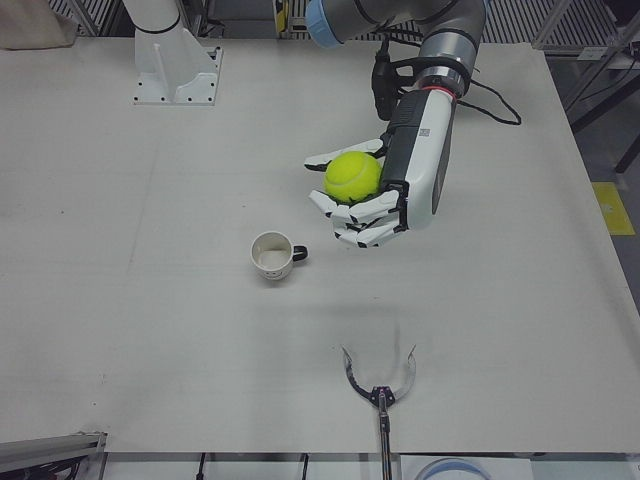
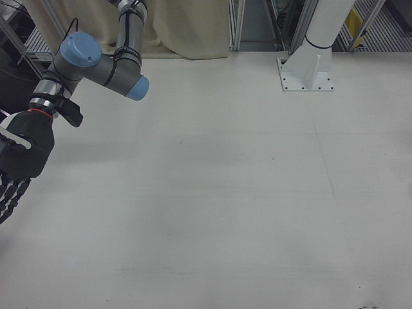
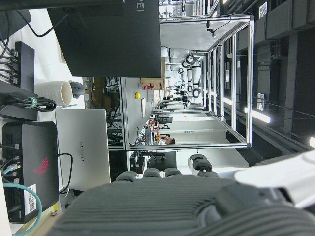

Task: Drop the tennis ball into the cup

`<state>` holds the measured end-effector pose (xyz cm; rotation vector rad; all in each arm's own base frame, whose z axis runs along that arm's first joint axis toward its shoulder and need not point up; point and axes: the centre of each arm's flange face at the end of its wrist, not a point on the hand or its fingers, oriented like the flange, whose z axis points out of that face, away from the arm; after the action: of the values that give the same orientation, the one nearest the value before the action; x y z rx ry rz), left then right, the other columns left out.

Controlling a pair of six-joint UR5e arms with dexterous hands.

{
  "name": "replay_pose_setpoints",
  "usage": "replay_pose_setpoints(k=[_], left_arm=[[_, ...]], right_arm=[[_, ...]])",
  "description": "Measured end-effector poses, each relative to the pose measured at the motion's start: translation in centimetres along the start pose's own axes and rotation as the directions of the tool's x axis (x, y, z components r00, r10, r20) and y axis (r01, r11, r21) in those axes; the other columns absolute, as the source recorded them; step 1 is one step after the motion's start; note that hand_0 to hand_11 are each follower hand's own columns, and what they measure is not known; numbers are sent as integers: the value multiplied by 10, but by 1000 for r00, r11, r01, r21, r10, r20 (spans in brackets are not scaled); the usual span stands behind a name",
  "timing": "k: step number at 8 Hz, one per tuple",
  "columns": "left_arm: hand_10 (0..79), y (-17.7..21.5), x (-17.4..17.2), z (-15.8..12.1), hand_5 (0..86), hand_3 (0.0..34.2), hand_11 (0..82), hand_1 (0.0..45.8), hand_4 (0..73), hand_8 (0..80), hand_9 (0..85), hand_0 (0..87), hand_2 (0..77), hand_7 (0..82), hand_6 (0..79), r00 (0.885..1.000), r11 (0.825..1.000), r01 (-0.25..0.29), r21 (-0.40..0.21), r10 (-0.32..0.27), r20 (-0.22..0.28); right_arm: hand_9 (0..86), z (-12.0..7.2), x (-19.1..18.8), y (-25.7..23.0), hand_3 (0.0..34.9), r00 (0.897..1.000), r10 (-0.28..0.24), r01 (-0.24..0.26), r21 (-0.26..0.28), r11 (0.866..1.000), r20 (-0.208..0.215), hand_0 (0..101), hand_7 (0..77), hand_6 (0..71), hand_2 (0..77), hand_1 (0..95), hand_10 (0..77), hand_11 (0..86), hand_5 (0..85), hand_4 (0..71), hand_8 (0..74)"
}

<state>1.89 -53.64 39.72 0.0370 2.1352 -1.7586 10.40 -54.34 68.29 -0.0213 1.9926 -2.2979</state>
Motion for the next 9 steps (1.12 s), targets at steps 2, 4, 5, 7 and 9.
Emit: replay_pose_setpoints(k=[2,4,5,7,9], left_arm=[[420,3,0,0,295,0,605,295,633,605,551,803,16,589,475,1000,1000,1,-7,-1,0],[409,11,-6,2,311,0,589,295,622,605,698,803,16,589,475,1000,1000,6,-27,-6,12],[409,16,-18,5,327,0,589,295,600,605,682,805,16,589,475,999,999,13,-39,-12,33],[409,30,-59,15,278,0,589,284,589,616,698,804,16,589,475,995,997,36,-71,-29,100],[404,39,-84,20,273,0,589,251,556,638,698,804,16,589,475,989,995,51,-91,-38,141]], right_arm=[[0,0,0,0,0,1000,0,0,0,1000,0,0,0,0,5,5,0,5,0,0,0],[0,0,0,0,0,1000,1,-1,0,1000,0,0,0,0,5,5,0,5,0,0,0],[0,0,0,0,0,1000,1,-1,0,1000,0,0,0,0,5,5,0,5,0,0,0],[0,0,0,-1,0,1000,1,-1,1,1000,0,0,0,0,5,5,0,5,0,0,0],[0,0,0,-1,0,1000,1,-1,1,1000,0,0,0,0,5,5,0,5,0,0,0]])
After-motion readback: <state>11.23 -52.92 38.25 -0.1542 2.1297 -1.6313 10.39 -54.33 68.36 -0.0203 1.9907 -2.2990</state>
